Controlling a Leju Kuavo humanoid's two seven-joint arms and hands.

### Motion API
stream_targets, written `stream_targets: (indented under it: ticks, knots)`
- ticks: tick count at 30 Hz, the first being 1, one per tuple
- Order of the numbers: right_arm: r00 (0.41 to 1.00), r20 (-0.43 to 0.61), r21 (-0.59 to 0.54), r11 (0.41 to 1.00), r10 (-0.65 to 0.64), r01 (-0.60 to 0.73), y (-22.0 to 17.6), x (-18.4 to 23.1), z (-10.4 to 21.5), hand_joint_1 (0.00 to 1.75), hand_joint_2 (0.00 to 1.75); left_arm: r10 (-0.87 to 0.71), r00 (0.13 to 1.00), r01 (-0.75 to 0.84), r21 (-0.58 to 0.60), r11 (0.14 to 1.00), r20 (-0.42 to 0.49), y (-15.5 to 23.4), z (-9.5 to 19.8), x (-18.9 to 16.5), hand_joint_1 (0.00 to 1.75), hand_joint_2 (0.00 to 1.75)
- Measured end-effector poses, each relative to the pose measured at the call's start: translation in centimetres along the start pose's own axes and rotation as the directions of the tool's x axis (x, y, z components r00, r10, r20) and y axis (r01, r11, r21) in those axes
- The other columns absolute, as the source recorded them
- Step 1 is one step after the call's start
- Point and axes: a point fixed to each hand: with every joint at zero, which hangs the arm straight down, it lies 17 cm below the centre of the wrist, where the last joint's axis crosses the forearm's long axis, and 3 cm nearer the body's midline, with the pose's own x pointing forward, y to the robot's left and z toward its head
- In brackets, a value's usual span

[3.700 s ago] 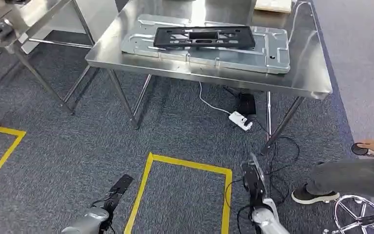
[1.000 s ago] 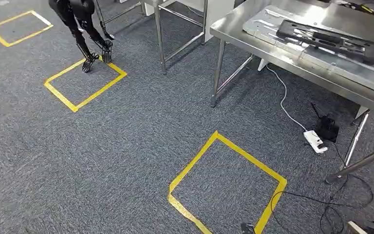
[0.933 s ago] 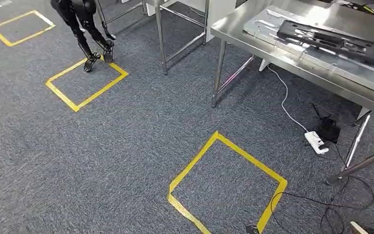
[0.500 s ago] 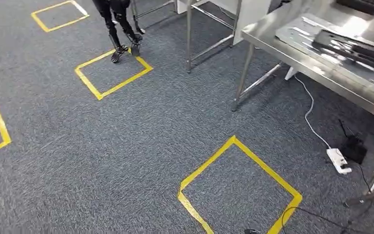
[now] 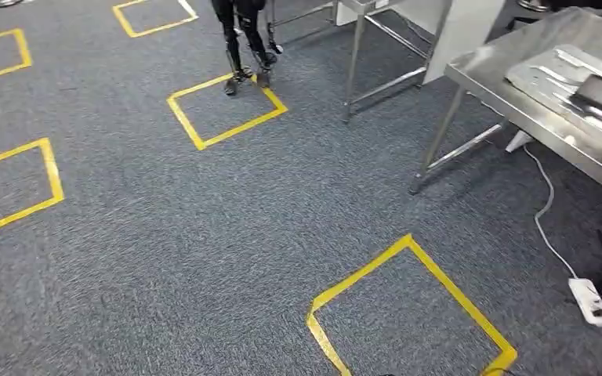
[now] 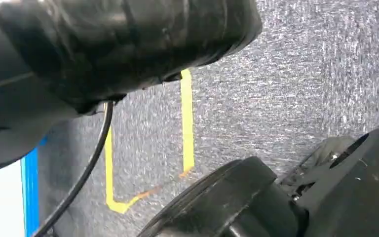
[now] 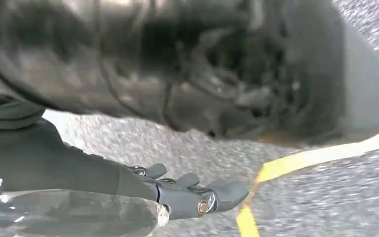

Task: Take the parts from the cabinet and place them on the table.

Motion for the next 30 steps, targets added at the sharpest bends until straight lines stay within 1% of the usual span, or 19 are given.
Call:
stream_targets:
  ticks: [7, 11, 18, 22, 25, 28, 30]
  knots:
    - [1.0, 0.002, 0.012, 1.0, 0.013, -0.013, 0.6, 0.1, 0.1, 0.0, 0.0, 0.004, 1.0, -0.005, -0.009, 1.0, -0.012, -0.3, 0.1, -0.3, 0.0, 0.0]
    - [0.999, -0.026, 0.027, 0.999, 0.04, -0.04, 1.0, -0.6, 0.2, 0.0, 0.0, 0.014, 0.999, -0.016, -0.043, 0.999, -0.037, -0.9, 0.2, -0.7, 0.0, 0.0]
    - [0.997, -0.008, 0.029, 0.997, 0.078, -0.078, 1.3, -0.1, 0.3, 0.0, 0.0, 0.089, 0.993, -0.093, -0.046, 0.995, -0.078, -1.1, 0.3, -1.2, 0.0, 0.0]
    - [0.996, 0.047, 0.014, 0.997, 0.08, -0.081, 1.1, 0.9, 0.2, 0.0, 0.0, 0.099, 0.994, -0.1, -0.013, 0.995, -0.041, -0.5, 0.1, -0.9, 0.0, 0.0]
    - [0.992, 0.095, 0.002, 0.996, 0.088, -0.089, 1.0, 1.4, 0.3, 0.0, 0.0, 0.119, 0.993, -0.12, 0.032, 0.992, 0.011, 0.7, -0.1, -0.1, 0.0, 0.0]
    - [0.983, 0.139, -0.001, 0.993, 0.117, -0.118, 1.0, 2.0, 0.4, 0.0, 0.0, 0.155, 0.986, -0.158, 0.049, 0.986, 0.055, 2.1, -0.2, -0.9, 0.0, 0.0]
    - [0.977, 0.157, -0.008, 0.989, 0.147, -0.148, 0.5, 2.2, 0.3, 0.0, 0.0, 0.181, 0.982, -0.183, 0.05, 0.982, 0.055, 3.1, -0.3, -1.7, 0.0, 0.0]
